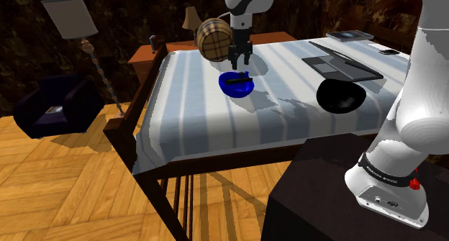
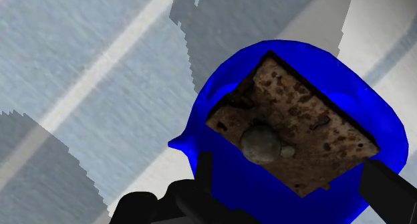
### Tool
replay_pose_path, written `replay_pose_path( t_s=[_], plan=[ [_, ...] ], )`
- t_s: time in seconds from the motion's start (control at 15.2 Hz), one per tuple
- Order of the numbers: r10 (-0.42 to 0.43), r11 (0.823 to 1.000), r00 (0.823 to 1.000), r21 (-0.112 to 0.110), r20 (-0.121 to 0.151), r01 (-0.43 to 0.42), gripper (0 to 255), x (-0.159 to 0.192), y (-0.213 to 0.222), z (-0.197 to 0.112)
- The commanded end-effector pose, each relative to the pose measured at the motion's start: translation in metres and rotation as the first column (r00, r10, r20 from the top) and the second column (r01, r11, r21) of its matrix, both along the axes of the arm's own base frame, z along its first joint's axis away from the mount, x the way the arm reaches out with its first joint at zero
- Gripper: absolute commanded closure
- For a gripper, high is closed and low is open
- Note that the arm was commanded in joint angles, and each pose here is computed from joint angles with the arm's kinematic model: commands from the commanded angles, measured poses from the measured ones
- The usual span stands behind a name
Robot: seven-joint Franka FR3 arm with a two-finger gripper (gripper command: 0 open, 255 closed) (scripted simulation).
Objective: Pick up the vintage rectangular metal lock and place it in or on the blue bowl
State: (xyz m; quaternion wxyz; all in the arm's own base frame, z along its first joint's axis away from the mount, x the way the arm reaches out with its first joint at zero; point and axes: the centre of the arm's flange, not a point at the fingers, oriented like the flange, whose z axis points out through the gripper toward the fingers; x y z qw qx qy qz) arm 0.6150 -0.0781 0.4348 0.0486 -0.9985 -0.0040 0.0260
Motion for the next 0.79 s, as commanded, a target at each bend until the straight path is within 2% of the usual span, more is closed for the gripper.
replay_pose_path(
  t_s=[0.0, 0.26, 0.73],
  plan=[
    [0.0, 1.0, 1.0, 0.0, 0.0, 0.0, 0, 0.0, 0.0, 0.0],
    [0.0, 1.0, 1.0, 0.0, 0.0, 0.0, 0, 0.003, -0.005, 0.05],
    [0.0, 1.0, 1.0, 0.0, 0.0, 0.0, 0, 0.003, -0.005, 0.05]
  ],
)
